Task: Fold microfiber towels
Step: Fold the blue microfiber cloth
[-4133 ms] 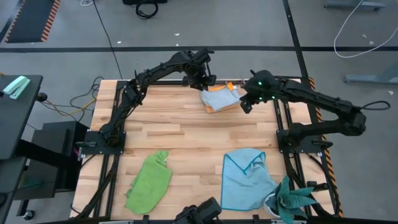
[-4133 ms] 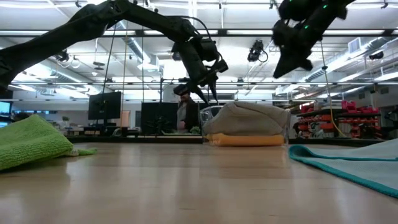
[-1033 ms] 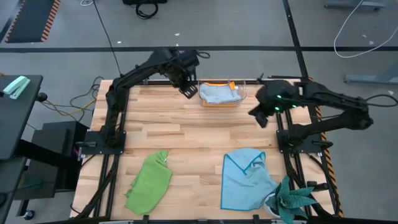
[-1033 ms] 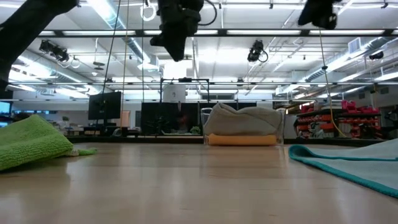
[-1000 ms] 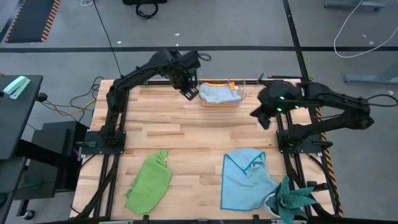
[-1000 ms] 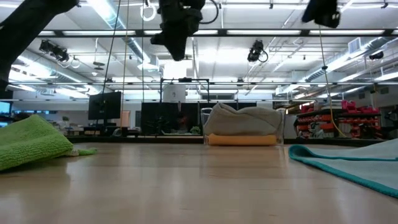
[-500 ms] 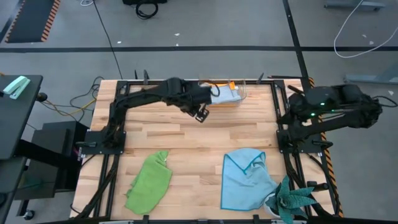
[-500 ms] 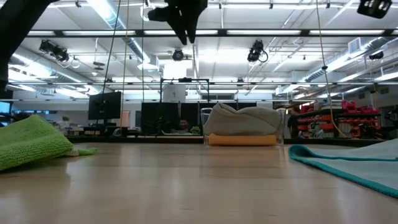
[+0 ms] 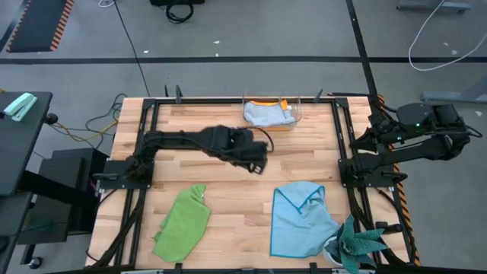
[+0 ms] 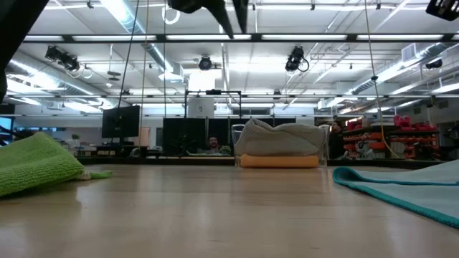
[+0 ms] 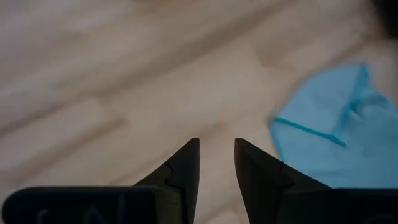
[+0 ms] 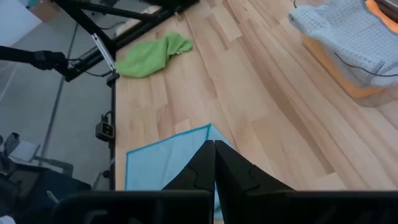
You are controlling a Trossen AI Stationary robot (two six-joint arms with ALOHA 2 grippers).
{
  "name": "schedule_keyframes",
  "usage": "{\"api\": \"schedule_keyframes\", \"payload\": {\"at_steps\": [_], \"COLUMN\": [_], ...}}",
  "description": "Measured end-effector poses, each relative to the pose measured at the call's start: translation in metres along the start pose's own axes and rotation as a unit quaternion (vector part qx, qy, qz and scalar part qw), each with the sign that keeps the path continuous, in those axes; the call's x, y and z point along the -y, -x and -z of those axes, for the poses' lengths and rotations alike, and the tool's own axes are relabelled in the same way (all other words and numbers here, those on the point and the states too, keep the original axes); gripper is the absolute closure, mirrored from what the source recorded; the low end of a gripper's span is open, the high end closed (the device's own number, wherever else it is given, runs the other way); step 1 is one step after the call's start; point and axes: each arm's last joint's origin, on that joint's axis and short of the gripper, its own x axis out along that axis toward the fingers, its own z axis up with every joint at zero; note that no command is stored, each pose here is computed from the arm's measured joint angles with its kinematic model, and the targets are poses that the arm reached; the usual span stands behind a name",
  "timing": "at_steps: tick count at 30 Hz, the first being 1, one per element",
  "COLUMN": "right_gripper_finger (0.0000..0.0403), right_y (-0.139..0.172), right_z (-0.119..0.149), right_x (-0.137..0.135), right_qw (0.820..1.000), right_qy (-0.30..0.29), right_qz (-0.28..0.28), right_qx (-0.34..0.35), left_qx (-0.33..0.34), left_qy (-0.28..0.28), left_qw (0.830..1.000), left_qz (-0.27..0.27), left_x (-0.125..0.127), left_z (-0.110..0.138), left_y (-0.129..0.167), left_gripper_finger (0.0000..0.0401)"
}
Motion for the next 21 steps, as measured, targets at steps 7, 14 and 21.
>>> {"api": "schedule_keyframes", "payload": {"at_steps": [7,14,21], "right_gripper_finger": [0.0389,0.0391,0.0391], "right_y": [-0.014,-0.028,-0.036], "right_z": [0.003,0.007,0.009], "right_x": [0.002,0.005,0.006], "right_qw": [1.000,0.999,0.998], "right_qy": [0.013,0.010,0.002], "right_qz": [0.013,0.023,0.031], "right_qx": [-0.023,-0.041,-0.054], "left_qx": [-0.033,0.014,0.030], "left_qy": [-0.063,-0.124,-0.300], "left_qw": [0.995,0.977,0.939], "left_qz": [0.063,0.175,0.168], "left_x": [0.046,0.085,0.095], "left_z": [0.028,0.029,0.042], "left_y": [-0.053,-0.097,-0.144], "left_gripper_finger": [0.0294,0.0294,0.0294]}}
